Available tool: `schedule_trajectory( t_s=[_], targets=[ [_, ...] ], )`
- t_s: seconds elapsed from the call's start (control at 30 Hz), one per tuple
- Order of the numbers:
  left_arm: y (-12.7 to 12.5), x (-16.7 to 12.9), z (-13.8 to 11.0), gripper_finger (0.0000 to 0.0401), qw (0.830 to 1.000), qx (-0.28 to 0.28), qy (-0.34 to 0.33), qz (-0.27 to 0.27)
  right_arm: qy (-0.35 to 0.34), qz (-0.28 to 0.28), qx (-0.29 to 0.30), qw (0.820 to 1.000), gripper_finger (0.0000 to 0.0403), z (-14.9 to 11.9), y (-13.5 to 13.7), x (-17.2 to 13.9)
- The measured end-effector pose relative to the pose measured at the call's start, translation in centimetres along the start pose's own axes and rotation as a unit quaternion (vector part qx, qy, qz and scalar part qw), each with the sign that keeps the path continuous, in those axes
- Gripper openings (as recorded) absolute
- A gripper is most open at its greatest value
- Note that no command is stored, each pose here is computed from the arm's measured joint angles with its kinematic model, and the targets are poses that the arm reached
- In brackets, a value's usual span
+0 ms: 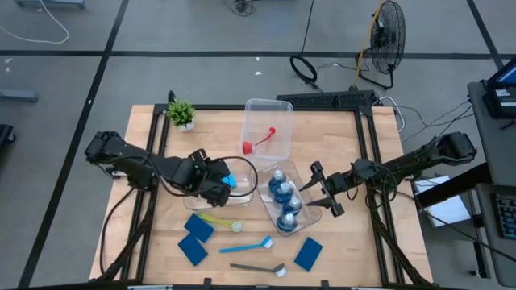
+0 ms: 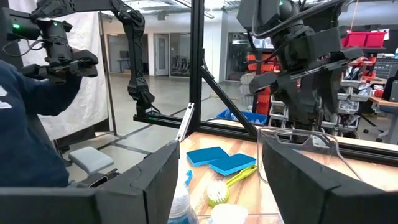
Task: Pick & Place Kitchen Sink Supplies
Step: Put the blue sponge into the left transparent bin
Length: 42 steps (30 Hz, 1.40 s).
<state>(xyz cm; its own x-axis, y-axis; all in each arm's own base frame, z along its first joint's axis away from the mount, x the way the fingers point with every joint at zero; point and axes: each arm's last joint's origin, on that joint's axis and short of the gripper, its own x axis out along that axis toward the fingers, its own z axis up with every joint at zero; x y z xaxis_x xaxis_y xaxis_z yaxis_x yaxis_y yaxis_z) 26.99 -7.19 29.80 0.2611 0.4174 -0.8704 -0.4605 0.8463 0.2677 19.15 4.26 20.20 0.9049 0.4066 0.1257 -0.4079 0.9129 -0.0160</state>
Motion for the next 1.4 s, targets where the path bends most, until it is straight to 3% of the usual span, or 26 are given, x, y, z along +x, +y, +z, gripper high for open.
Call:
schedule_trajectory(
  t_s=[0.17,0.3,0.4,0.53,0.63,0.73,0.87,0.97,1.3,1.4],
  targets=[
    [0.0,0.0,0.0,0.0254,1.000,0.011,-0.001,0.001,-0.018,0.036,-0.027,0.999,0.0226,0.6,1.7,0.6],
    [0.0,0.0,0.0,0.0261,1.000,0.028,-0.002,0.003,-0.028,0.069,-0.028,0.997,0.0247,3.2,4.9,2.8],
    [0.1,0.0,0.1,0.0264,0.999,0.029,-0.009,0.011,0.038,0.061,-0.045,0.996,0.0265,4.8,8.2,5.3],
    [0.1,0.0,0.1,0.0260,0.999,0.037,-0.011,0.014,0.163,-0.007,-0.058,0.985,0.0281,5.9,11.6,9.5],
    [0.0,-0.1,0.0,0.0258,0.999,0.040,-0.011,0.012,0.272,-0.051,-0.028,0.961,0.0282,5.1,13.1,12.4],
    [-0.1,-0.1,-0.1,0.0261,0.999,0.043,-0.010,0.008,0.379,-0.073,0.027,0.922,0.0279,3.6,14.2,14.5],
    [-0.3,-0.2,-0.2,0.0267,0.999,0.042,-0.012,0.006,0.493,-0.073,0.084,0.863,0.0279,0.6,15.4,16.3],
    [-0.5,-0.3,-0.4,0.0268,0.999,0.043,-0.013,0.004,0.549,-0.050,0.102,0.828,0.0285,-1.2,16.0,16.9],
    [-0.8,-0.5,-0.5,0.0269,0.999,0.037,-0.017,-0.001,0.659,0.026,-0.010,0.752,0.0289,-6.3,16.8,15.9],
    [-0.8,-0.5,-0.5,0.0269,0.999,0.038,-0.018,-0.002,0.664,0.037,-0.028,0.746,0.0290,-6.6,16.8,15.7]
  ],
)
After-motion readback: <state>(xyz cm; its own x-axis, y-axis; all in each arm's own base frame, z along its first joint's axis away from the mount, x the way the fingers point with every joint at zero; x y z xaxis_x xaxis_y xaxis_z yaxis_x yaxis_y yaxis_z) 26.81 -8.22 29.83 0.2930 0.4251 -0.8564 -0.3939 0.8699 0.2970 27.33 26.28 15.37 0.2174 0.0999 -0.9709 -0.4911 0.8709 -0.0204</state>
